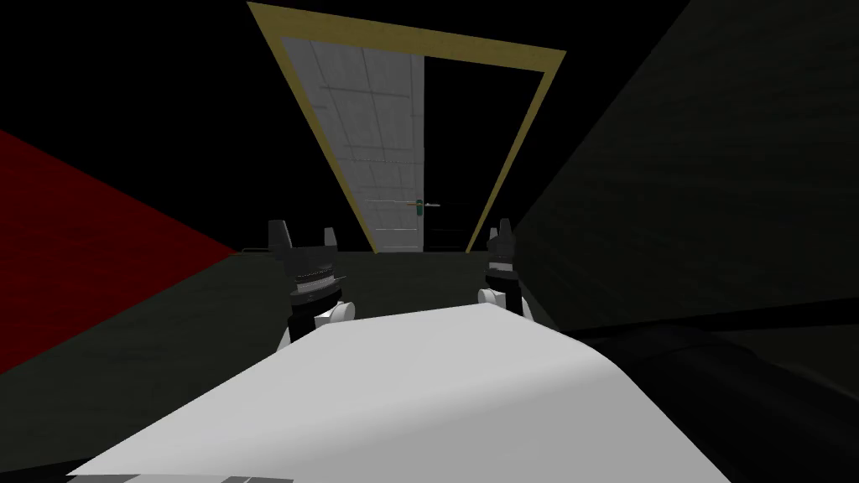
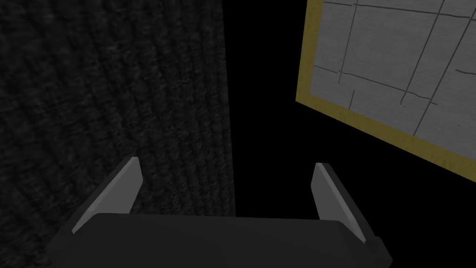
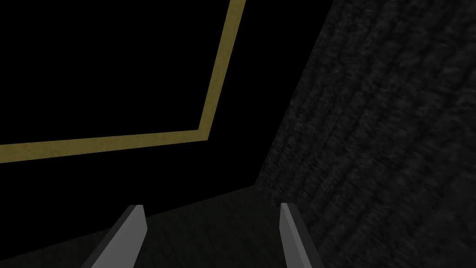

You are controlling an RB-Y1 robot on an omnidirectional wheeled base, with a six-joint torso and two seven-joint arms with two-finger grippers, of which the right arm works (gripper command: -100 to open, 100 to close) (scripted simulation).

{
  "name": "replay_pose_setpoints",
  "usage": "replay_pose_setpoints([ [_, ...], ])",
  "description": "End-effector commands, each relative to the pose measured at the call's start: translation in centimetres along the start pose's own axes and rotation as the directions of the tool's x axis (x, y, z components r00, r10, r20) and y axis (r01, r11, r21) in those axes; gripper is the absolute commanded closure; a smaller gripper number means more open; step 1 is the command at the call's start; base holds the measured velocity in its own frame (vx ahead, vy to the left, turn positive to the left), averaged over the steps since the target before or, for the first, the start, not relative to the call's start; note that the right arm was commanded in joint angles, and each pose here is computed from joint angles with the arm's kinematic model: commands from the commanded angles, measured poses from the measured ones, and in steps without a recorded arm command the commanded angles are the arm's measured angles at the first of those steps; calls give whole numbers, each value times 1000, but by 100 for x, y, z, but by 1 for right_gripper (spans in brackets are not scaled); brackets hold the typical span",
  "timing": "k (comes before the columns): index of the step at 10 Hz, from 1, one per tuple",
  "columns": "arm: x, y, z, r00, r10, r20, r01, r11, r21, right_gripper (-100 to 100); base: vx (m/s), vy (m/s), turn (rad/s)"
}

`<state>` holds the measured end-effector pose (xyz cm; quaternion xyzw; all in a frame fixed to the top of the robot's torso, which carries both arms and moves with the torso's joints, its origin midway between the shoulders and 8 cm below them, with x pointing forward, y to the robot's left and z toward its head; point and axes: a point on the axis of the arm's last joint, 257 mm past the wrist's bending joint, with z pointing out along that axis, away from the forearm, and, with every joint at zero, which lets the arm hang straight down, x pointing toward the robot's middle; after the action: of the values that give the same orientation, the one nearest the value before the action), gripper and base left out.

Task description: Pull the door open

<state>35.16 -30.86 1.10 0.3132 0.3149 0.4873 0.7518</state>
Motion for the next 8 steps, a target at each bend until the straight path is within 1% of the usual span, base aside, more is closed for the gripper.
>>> replay_pose_setpoints([
  [1, 28, -104, -6, 1000, 4, -15, -4, 1000, 16, -100, 134, 23, 33],
  [3, 47, -186, -12, 1000, 7, -26, -7, 1000, 29, -100, 167, 24, 18],
  [6, 91, -426, -34, 998, 19, -53, -15, 998, 69, -100, 196, 23, 36],
  [8, 116, -623, -56, 997, 29, -70, -22, 994, 103, -100, 190, 25, 42],
])
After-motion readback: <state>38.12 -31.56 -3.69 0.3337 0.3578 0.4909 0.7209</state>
